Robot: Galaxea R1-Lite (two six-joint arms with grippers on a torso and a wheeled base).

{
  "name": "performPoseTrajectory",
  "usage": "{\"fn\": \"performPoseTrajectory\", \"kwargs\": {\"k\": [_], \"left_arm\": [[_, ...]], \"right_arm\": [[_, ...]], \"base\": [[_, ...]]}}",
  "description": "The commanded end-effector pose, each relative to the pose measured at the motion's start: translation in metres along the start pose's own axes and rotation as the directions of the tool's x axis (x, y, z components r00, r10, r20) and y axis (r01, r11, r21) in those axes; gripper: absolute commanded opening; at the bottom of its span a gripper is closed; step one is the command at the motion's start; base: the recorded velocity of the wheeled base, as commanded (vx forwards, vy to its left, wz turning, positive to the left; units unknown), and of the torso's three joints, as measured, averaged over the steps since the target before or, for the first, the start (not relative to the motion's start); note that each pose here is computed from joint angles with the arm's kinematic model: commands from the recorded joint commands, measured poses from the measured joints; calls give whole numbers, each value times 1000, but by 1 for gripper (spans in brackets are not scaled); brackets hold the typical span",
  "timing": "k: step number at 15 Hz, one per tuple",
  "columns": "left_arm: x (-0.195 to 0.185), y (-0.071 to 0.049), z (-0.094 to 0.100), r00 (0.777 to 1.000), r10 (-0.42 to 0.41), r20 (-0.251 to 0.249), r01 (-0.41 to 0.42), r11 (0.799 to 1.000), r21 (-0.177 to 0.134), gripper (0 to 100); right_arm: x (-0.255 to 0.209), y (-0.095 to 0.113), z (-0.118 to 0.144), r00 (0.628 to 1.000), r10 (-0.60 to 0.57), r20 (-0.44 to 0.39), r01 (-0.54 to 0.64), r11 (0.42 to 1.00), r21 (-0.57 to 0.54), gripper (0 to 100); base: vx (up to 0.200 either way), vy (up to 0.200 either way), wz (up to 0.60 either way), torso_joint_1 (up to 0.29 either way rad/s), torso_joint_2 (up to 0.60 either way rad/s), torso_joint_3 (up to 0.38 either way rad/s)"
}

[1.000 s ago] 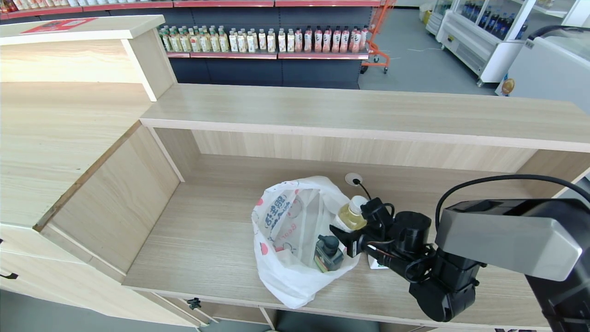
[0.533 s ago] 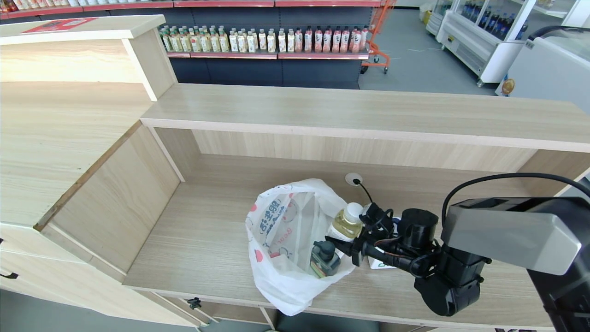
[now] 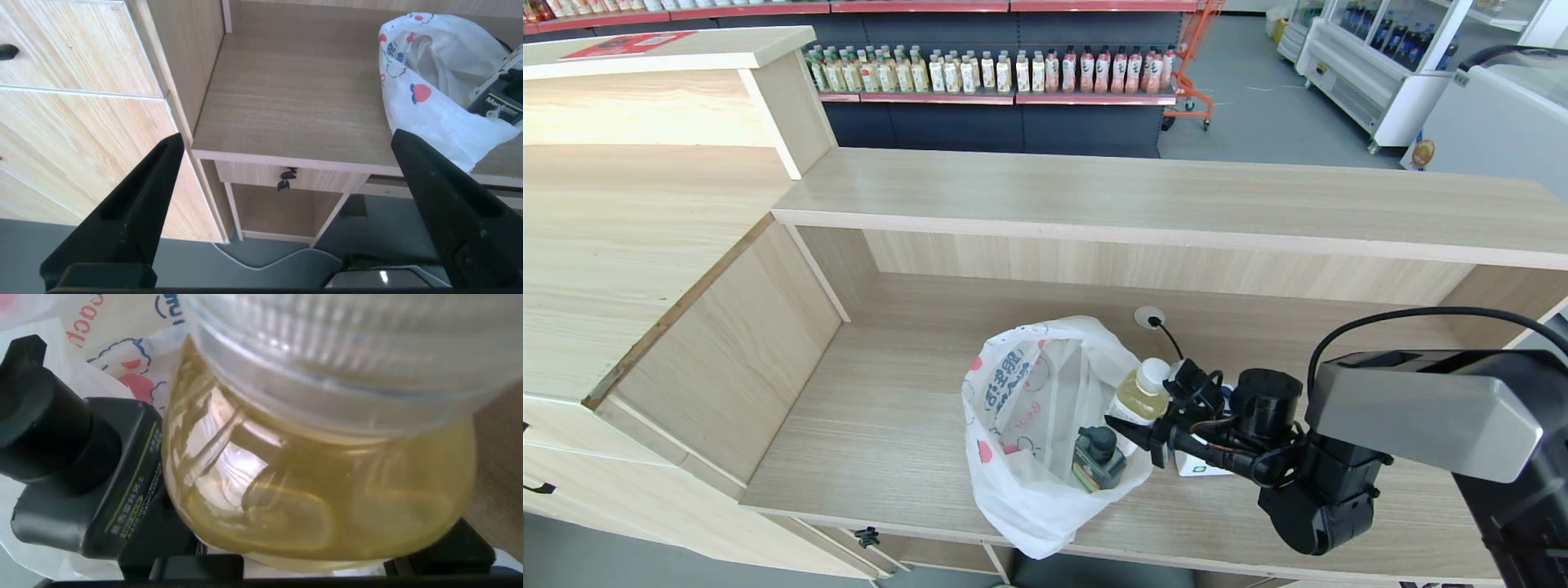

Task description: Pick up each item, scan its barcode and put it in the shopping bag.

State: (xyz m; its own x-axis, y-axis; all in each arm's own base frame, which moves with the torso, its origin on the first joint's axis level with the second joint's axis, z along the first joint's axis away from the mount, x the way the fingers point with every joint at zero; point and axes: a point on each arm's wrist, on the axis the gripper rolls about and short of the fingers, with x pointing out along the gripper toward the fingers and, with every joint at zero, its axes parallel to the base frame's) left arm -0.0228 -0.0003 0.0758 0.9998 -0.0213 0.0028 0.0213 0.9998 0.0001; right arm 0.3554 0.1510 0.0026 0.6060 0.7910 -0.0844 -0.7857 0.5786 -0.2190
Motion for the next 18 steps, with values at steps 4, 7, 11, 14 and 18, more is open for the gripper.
{"fn": "performPoseTrajectory", "kwargs": {"k": [4,7,11,14,18], "left_arm": [[0,0,0,1000,0,-1,0,1000,0,100],[0,0,0,1000,0,-1,0,1000,0,100],[0,0,0,1000,0,-1,0,1000,0,100],[0,0,0,1000,0,-1,0,1000,0,100],[0,0,0,1000,0,-1,0,1000,0,100]], "right_arm": [[1,0,-2,1000,3,-1,-3,1000,3,100],[0,0,-2,1000,4,-1,-4,1000,6,100],[0,-2,13,999,-1,33,2,1000,-11,100],[-7,-7,46,995,-19,102,22,1000,-22,100],[-25,-12,94,989,-75,127,78,997,-25,100]], "base": [[0,0,0,0,0,0],[0,0,0,0,0,0],[0,0,0,0,0,0],[0,0,0,0,0,0],[0,0,0,0,0,0]]}}
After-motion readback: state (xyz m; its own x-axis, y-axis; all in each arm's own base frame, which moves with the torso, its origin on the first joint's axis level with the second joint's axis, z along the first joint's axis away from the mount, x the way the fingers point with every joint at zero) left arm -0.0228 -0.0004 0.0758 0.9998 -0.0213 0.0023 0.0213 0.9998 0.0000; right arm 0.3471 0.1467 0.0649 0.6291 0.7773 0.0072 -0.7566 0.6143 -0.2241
